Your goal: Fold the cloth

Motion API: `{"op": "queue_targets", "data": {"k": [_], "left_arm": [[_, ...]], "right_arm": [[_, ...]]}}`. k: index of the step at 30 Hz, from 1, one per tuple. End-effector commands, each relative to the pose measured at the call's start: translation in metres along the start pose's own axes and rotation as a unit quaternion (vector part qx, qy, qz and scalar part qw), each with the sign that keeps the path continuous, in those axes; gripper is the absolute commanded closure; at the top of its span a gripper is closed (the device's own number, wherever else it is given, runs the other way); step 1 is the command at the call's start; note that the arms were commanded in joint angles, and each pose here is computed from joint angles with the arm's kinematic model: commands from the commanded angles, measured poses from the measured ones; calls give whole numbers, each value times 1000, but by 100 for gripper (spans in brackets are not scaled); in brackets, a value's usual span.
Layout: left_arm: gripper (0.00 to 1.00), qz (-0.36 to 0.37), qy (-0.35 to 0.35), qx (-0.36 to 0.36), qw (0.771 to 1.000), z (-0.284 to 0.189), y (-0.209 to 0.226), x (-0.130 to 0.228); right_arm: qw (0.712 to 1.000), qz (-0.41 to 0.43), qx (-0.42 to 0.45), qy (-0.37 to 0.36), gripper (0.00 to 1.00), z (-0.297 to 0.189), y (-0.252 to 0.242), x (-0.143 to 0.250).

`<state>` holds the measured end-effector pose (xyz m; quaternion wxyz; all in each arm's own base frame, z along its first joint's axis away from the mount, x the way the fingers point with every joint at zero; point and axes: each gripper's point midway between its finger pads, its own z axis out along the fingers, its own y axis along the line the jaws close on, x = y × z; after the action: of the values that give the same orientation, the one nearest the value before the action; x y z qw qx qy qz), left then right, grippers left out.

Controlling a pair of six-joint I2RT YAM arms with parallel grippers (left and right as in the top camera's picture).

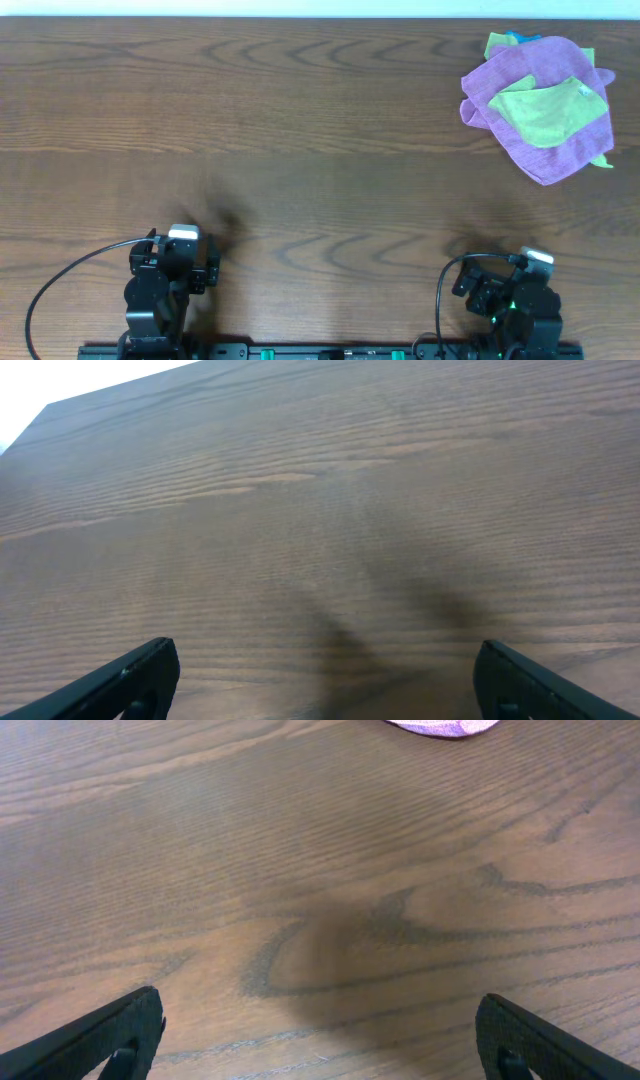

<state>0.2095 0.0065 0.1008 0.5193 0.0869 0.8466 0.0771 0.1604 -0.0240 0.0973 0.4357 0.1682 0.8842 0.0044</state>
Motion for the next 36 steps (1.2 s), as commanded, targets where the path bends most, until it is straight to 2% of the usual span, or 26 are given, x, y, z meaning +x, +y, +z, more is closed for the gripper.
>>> {"op": "queue_targets", "data": {"k": [1, 24, 29, 36], "left_arm": [[5, 7, 1, -9, 1000, 2, 2, 3], [5, 7, 1, -9, 1000, 2, 2, 3], [5, 7, 1, -9, 1000, 2, 2, 3], [5, 7, 1, -9, 1000, 2, 2, 3]], "right_arm": [[1000, 7, 25, -7, 1, 1, -9, -1], [1000, 8, 16, -4, 1, 1, -6, 0], [1000, 24, 3, -20, 1, -7, 1, -18], [999, 20, 6, -27, 1, -24, 12, -66]]}}
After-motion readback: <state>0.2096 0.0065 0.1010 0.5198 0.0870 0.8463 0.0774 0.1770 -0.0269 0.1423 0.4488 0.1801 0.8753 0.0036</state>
